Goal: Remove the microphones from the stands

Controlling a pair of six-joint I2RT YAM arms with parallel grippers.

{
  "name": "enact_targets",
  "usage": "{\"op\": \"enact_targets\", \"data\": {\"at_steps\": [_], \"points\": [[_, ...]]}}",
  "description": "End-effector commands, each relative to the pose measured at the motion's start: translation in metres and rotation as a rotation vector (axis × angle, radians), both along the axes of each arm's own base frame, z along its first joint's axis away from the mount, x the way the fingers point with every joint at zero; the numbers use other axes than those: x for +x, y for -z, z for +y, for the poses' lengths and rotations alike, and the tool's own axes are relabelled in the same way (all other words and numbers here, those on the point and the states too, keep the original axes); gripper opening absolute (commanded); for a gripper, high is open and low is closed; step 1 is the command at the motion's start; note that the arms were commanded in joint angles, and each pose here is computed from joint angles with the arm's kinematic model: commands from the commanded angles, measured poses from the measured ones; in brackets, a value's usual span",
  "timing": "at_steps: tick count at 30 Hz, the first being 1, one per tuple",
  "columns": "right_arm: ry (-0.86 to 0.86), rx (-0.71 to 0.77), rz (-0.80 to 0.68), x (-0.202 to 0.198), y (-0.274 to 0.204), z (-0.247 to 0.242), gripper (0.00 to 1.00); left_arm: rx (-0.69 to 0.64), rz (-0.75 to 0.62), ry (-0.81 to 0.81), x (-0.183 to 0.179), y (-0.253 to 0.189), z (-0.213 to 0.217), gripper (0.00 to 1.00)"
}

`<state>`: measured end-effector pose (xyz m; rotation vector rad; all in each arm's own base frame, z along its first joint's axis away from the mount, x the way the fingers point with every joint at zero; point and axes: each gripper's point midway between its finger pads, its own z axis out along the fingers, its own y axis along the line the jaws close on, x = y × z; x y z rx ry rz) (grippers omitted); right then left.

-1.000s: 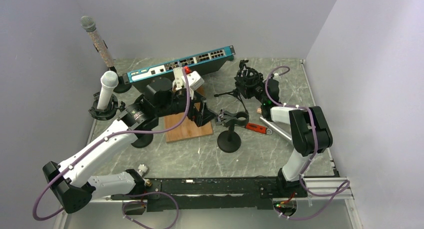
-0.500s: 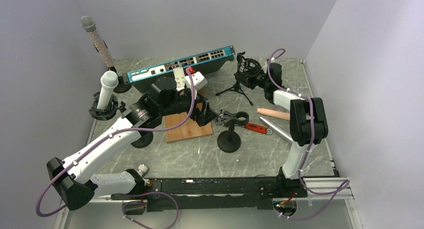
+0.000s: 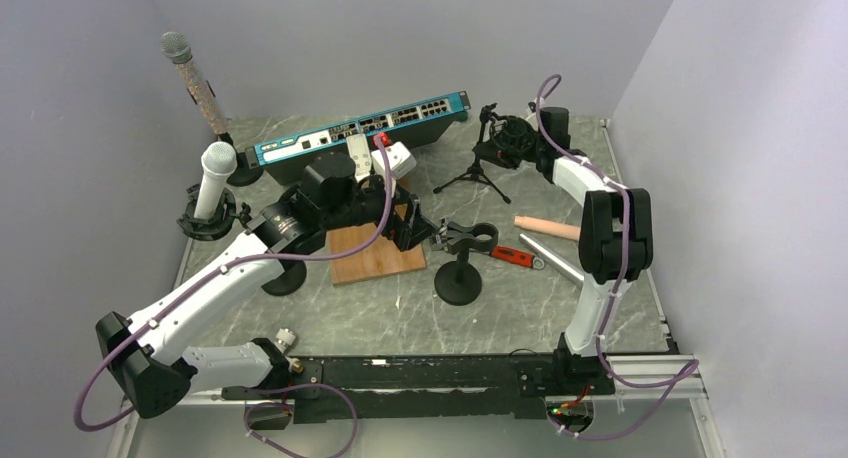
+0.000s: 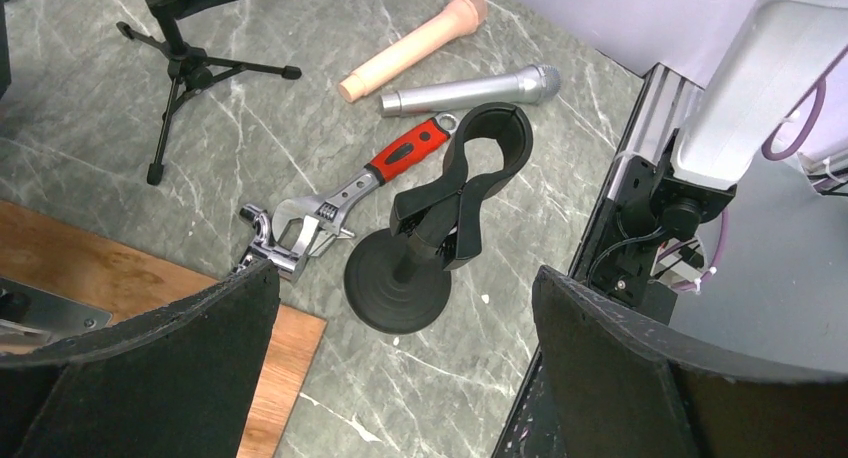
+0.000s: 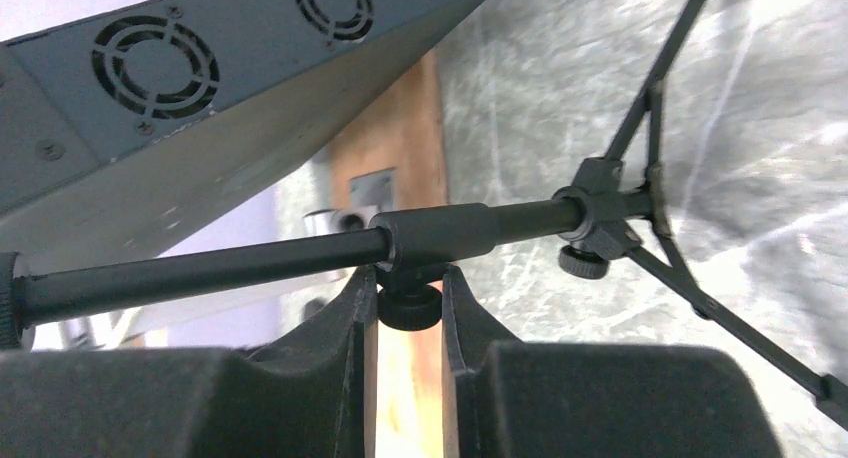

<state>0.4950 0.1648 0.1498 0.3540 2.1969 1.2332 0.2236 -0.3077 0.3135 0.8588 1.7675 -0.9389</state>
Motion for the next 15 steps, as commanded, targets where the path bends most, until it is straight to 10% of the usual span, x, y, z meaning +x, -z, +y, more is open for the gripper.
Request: {"op": "enact_targets", "data": {"at_steps": [1,6,15], "points": [[0.162,-0.429,0.165,-0.024,0.074,-0.039,0.00,-0.024,-0.038,0.005,0.002,-0.018,-0.003,0.99],[0.231,-0.620,0.082,-0.020,0.067,-0.047,0.00,-0.026,-0.028,0.020,0.000,-0.017,-0.005,1.00],[0.123,-0.338,0.011,-0.020,0.036,-0.009,0.20,-0.024,-0.016,0.036,-0.001,-0.016,-0.008,1.00]]}}
